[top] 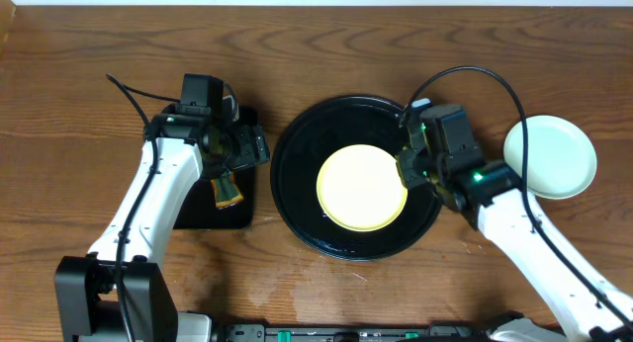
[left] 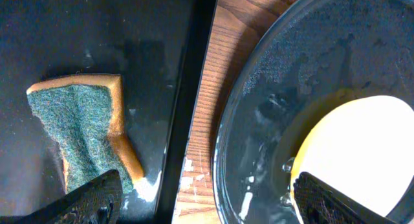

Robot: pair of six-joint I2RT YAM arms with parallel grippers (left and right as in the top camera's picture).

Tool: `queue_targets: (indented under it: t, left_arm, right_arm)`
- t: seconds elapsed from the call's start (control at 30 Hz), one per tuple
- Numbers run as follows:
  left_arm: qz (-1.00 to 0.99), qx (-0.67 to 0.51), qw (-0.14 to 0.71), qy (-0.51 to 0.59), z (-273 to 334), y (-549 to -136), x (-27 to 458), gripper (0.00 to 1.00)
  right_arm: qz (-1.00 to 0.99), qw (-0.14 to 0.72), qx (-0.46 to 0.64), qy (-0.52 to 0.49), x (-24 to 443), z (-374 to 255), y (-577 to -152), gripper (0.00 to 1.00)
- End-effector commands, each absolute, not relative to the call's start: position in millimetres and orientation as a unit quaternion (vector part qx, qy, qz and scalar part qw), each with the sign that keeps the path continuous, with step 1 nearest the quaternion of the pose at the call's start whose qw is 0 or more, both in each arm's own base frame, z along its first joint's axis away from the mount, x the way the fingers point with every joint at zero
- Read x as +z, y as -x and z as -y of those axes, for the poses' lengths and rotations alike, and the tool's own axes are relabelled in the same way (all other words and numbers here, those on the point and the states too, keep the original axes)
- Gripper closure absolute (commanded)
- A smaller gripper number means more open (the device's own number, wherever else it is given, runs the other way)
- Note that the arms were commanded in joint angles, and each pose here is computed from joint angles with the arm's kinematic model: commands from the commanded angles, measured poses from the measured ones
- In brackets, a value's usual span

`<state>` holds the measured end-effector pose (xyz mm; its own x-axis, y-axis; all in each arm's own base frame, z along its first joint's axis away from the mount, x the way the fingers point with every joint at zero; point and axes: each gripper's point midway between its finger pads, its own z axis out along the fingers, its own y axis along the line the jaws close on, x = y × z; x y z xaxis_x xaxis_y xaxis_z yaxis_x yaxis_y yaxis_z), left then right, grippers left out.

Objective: Clean dirty plates on tray and stack at the side

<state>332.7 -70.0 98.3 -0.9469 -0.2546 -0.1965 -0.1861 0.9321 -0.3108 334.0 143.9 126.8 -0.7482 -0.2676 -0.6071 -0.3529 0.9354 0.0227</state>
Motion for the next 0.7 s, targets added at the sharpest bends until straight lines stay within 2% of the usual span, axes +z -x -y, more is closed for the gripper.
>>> queue_targets:
  t: [0.0,0.1,0.2,0.37,0.5,0.67]
  left_arm:
    - [-0.975,-0.152,0.122,0.109,72.9,-335.6,103.1,0.14]
    - [-0.975,-0.152,0.122,0.109,72.9,-335.6,103.1,0.14]
    - [-0.975,-0.152,0.122,0.109,72.9,-335.6,103.1,0.14]
    - [-0.975,-0.152,0.122,0.109,72.9,-335.6,103.1,0.14]
    - [-0.975,-0.153,0.122,0.109,72.9,-335.5,103.1,0.14]
    - [-0.975,-0.152,0.122,0.109,72.9,-335.6,103.1,0.14]
  right_arm:
    - [-0.944,0.293,0.031,0.149,117.0,-126.9,-331.7,0.99]
    - [-0.962,0.231,0.06,0.135,89.2,-120.4,-323.2,0.71]
    - [-0.967,0.156,0.16,0.12,55.2,-123.6,-316.9,0.64]
    - [-0.947,0.104,0.289,0.089,31.7,-128.2,-316.9,0.62]
    - [-0.914,0.091,0.38,0.106,28.7,-142.4,-313.4,0.64]
    - [-0.916,0.062,0.384,0.103,5.1,-147.5,-308.2,0.71]
